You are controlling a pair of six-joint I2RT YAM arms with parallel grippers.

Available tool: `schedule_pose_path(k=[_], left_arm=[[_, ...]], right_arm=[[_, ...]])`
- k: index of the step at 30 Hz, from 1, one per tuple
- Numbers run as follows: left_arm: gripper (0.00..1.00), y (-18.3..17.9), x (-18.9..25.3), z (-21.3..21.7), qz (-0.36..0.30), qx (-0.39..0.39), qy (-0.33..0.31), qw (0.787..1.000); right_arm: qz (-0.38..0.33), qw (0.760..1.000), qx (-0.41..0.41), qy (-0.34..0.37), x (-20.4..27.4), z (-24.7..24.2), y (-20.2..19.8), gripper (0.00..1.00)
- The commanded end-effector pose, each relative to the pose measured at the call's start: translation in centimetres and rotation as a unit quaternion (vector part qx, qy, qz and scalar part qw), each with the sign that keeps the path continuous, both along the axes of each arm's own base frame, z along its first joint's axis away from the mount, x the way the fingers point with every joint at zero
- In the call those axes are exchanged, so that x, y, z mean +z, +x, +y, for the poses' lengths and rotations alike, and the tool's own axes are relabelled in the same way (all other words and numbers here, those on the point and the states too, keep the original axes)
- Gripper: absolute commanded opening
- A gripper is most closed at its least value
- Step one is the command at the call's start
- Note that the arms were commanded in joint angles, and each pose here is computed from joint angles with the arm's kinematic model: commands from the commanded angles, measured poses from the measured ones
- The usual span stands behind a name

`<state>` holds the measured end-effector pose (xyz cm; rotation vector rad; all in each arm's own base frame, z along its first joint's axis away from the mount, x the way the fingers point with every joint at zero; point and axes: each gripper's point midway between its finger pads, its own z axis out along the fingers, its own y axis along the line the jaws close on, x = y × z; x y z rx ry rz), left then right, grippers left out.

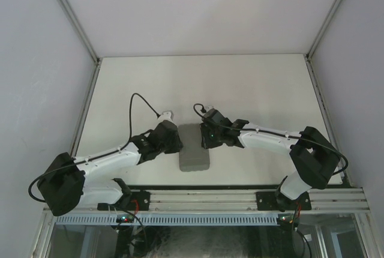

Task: Sort the tools into containers
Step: Close the storage box at the center of the board.

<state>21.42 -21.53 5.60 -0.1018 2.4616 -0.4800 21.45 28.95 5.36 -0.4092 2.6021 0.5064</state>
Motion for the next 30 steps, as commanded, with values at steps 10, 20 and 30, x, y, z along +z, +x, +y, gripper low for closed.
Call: schedule_pose_path(k=[10,20,30], left_arm=[[0.27,-1.1,-2.2,1.3,0.032,-0.009,0.080,0.996],[0.00,-1.4,-2.7,1.2,0.047,0.000,0.083,0.995],[0.00,-1.8,-2.7,0.6,0.052,-0.003,0.102,0.993]], right_arm=[[0.013,1.000,0.002,-0.004,-1.0,-0.1,-0.6,0.28],[0.015,1.000,0.002,-0.005,-1.2,-0.1,-0.7,0.28],[0.017,1.000,0.001,-0.005,-1.3,-0.3,-0.8,0.28]])
